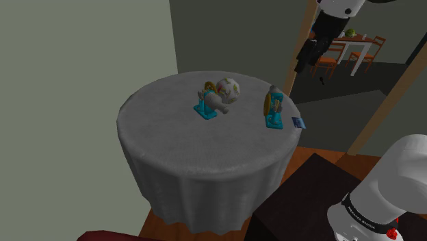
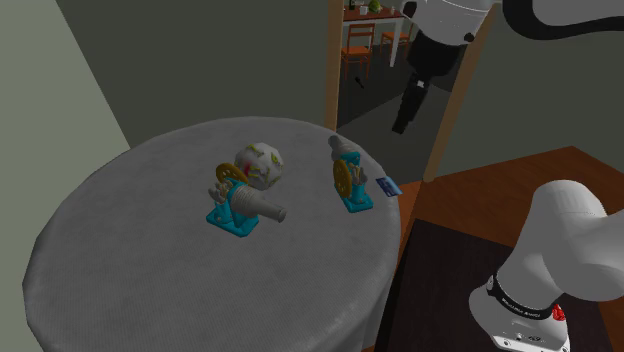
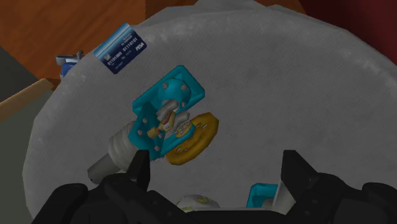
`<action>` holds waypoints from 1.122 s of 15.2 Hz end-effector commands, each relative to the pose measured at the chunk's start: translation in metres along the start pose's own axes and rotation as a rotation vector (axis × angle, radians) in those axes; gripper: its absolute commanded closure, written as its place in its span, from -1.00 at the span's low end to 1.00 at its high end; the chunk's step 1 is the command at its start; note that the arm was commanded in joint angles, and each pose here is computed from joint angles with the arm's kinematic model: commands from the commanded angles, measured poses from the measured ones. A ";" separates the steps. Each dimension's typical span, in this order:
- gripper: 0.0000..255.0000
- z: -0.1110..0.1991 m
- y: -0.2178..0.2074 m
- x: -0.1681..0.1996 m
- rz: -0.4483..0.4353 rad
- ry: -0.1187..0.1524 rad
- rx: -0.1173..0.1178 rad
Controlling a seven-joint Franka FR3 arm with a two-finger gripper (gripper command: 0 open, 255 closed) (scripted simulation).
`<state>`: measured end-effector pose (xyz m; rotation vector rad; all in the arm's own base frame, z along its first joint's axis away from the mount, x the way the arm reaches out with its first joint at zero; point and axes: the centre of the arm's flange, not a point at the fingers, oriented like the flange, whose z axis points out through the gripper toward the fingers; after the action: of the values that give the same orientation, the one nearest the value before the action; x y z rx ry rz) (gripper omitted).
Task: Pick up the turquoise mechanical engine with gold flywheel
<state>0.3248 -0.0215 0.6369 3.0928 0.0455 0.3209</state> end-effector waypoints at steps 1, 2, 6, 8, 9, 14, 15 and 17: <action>-1.00 0.000 0.000 0.000 0.000 0.000 0.000; -1.00 0.007 -0.008 0.010 0.019 -0.006 -0.001; -1.00 0.034 -0.036 0.049 0.096 -0.028 -0.004; -1.00 0.048 -0.049 0.069 0.134 -0.040 -0.006; -1.00 0.055 -0.055 0.079 0.153 -0.045 -0.007; -1.00 0.091 -0.083 0.131 0.249 -0.074 -0.011; -1.00 0.099 -0.088 0.142 0.268 -0.080 -0.012; -1.00 0.114 -0.097 0.163 0.307 -0.091 -0.014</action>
<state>0.4938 0.0706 0.5649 3.0929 -0.4003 0.1942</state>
